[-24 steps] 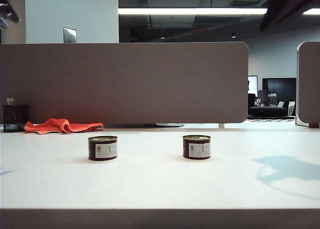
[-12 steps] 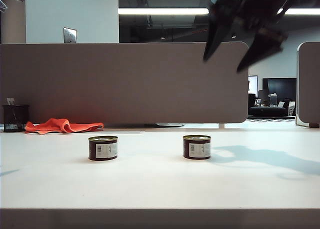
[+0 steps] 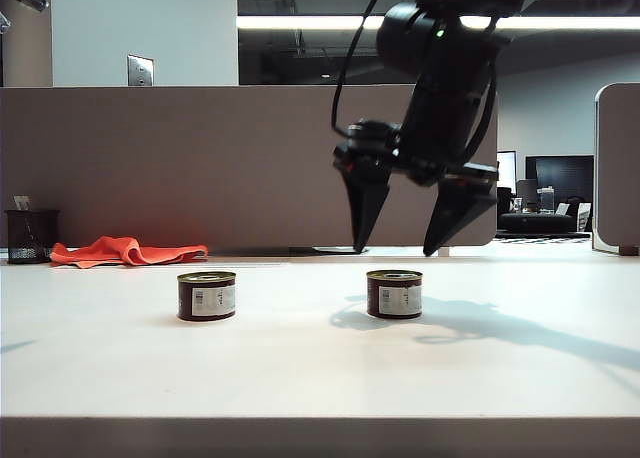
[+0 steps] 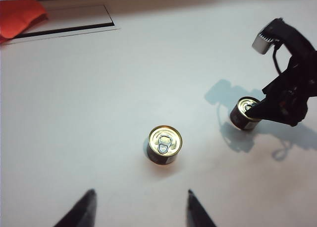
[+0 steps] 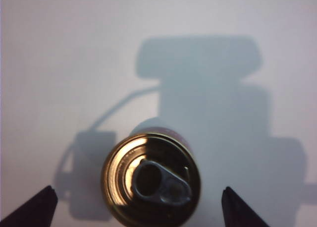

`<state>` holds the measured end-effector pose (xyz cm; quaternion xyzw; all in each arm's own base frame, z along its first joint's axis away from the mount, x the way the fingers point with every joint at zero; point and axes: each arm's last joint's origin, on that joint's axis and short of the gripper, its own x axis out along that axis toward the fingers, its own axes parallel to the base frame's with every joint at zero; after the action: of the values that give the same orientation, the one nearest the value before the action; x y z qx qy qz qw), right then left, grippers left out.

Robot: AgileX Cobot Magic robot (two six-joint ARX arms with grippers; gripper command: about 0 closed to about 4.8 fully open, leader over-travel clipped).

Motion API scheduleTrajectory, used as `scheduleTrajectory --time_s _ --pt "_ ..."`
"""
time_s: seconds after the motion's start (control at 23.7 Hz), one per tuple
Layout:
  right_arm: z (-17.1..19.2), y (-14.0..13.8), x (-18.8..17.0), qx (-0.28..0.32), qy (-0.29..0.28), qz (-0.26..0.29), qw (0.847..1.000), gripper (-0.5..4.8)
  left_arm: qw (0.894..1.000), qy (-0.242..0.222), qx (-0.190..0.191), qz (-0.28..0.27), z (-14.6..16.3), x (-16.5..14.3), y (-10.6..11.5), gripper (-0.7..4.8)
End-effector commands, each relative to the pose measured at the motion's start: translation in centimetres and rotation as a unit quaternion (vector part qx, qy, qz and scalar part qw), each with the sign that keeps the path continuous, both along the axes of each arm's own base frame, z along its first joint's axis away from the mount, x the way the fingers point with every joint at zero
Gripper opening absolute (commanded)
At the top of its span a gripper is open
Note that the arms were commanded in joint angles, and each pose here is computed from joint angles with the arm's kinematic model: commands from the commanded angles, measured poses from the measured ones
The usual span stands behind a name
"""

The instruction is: Stack a can of tomatoes on the right onto the can of tomatoes on the left.

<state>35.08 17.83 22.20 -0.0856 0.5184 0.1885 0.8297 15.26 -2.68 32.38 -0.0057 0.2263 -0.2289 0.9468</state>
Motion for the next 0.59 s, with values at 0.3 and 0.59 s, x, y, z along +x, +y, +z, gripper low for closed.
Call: scheduleTrajectory --time_s 0.3,0.59 --pt "-1.8 0.2 0.4 -0.027 0.021 -0.013 0.999 4.79 1.0 -0.003 -0.003 -0.001 0.2 -0.1 0.0 2.25" --pt "-2.1 0.4 0.6 -0.01 0.028 -0.004 1.0 3.32 1.0 -0.004 -0.001 -0.002 0.2 -0.1 0.0 2.24"
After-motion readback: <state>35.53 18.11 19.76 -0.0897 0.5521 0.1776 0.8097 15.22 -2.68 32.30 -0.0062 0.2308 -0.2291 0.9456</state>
